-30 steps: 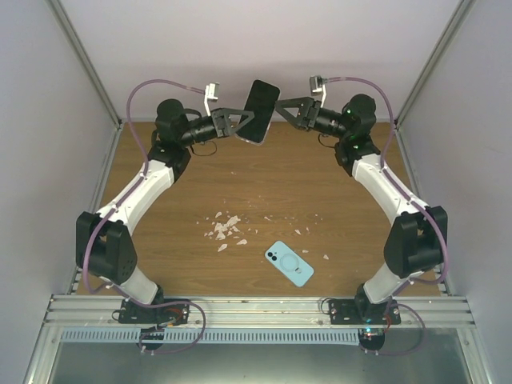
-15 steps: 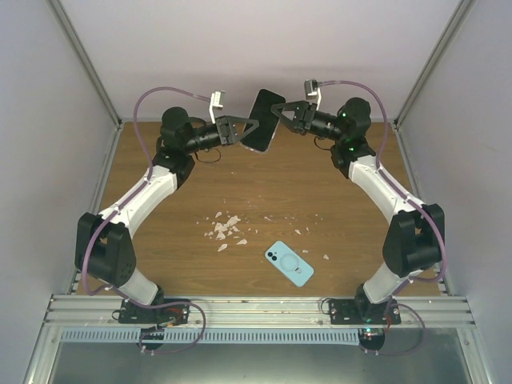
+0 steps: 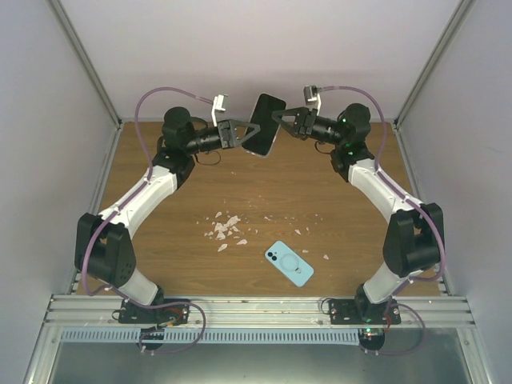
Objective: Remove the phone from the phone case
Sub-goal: Pick up the phone at the center of the board.
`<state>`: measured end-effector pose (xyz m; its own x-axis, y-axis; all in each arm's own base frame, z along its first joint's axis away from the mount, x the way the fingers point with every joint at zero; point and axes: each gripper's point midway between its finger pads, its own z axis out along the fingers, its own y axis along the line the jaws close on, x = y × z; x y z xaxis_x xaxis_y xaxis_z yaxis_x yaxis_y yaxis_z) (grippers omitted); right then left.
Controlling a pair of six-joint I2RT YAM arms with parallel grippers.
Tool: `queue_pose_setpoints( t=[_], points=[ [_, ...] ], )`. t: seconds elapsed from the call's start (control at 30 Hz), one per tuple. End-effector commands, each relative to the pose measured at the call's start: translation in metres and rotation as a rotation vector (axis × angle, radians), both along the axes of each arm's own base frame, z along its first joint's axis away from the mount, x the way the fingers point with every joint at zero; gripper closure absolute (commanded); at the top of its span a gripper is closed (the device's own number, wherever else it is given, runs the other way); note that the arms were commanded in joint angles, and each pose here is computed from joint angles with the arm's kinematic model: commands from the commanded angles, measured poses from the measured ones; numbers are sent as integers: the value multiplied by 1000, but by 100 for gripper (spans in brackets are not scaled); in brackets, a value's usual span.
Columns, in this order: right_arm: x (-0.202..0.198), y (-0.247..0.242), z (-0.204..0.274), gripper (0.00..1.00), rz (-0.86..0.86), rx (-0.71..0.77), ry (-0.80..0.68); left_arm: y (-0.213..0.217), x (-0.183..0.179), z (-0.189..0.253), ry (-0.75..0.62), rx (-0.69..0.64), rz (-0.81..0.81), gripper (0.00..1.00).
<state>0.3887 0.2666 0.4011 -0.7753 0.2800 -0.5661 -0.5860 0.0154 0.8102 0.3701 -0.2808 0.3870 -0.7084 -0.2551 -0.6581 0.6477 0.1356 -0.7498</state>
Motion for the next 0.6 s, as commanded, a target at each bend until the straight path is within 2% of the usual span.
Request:
queue_pose_setpoints(
  t=[0.0, 0.23, 0.43, 0.57],
  points=[
    [-4, -21, 12, 100, -28, 28, -52, 3, -19, 23, -176, 40, -33, 72],
    [-6, -52, 15, 100, -60, 52, -121, 5, -30, 27, -284, 105, -98, 54],
    [-14, -69, 5, 100, -55, 21, -141, 4, -36, 14, -306, 172, -147, 52],
    [-22, -74, 1, 100, -36, 6, -166, 0, -41, 0, -273, 194, -182, 52]
  ],
)
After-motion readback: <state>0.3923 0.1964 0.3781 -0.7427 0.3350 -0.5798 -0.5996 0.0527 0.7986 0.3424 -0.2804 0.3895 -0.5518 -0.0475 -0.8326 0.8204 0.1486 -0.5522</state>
